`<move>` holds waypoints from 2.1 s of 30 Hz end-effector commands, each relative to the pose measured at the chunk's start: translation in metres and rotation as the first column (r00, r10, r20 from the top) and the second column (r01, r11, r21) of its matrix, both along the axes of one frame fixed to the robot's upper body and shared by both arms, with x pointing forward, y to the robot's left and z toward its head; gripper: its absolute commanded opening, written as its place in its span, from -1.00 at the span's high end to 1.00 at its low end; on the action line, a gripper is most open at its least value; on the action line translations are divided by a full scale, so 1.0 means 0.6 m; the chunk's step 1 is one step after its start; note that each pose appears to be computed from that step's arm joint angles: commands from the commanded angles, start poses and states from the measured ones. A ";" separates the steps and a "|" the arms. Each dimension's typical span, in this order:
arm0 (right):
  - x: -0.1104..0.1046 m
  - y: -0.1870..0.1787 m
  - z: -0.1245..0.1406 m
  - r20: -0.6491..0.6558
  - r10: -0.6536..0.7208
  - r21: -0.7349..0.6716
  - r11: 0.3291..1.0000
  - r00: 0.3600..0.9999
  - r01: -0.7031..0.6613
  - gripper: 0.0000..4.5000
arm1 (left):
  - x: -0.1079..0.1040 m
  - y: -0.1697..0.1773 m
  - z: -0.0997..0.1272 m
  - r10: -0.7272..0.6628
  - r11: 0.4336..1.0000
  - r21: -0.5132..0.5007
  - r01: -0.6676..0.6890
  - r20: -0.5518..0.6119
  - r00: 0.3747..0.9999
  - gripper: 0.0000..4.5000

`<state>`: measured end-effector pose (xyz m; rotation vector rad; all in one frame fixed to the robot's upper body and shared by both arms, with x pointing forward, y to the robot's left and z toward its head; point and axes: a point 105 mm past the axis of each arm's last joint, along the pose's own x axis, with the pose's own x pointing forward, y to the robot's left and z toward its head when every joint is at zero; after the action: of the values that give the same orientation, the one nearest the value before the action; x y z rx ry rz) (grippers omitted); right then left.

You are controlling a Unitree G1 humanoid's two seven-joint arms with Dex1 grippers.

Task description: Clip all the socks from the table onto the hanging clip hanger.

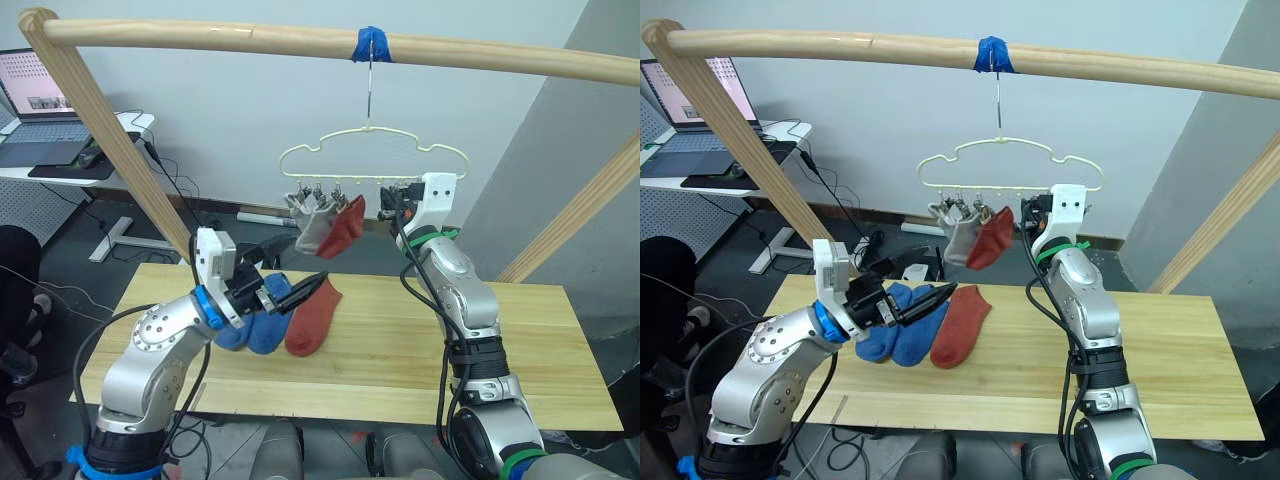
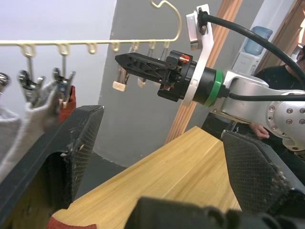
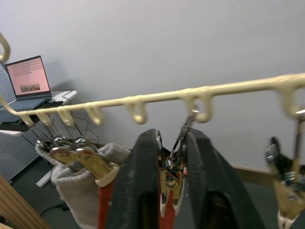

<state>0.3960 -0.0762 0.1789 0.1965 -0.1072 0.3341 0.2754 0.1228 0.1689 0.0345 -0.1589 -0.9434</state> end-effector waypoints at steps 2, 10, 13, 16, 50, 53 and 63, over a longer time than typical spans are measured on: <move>0.000 -0.001 0.031 0.060 -0.003 0.018 1.000 0.998 0.002 0.99 | -0.010 -0.007 0.015 -0.017 1.000 0.002 0.017 0.047 0.999 -1.00; -0.007 -0.008 0.027 0.053 0.068 -0.037 0.997 0.996 -0.066 0.99 | 0.012 0.015 -0.077 0.111 0.977 0.192 -0.092 -0.088 0.990 -1.00; -0.010 -0.017 0.027 0.052 0.081 -0.063 0.995 0.995 -0.077 0.99 | 0.036 0.025 -0.143 0.206 0.939 0.313 -0.143 -0.176 0.963 -1.00; -0.011 -0.023 0.027 0.049 0.084 -0.077 0.994 0.995 -0.081 0.99 | 0.057 0.016 -0.192 0.226 0.909 0.398 -0.124 -0.222 0.949 -1.00; -0.028 -0.048 0.037 0.023 0.036 -0.091 0.995 0.999 -0.033 1.00 | 0.137 -0.032 -0.348 0.244 0.789 0.613 0.036 -0.367 0.898 0.56; -0.026 -0.050 0.036 0.017 0.042 -0.089 0.995 0.999 -0.040 1.00 | 0.132 -0.043 -0.337 0.192 0.817 0.575 0.041 -0.338 0.921 0.93; -0.028 -0.059 0.041 -0.112 0.153 0.061 0.987 0.982 -0.147 1.00 | 0.101 -0.086 -0.173 -0.003 0.971 0.238 0.012 -0.037 0.999 0.99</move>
<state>0.3827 -0.1080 0.1921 0.2396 0.0279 0.4473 0.3328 0.0754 0.0278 0.2367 0.1526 -0.9687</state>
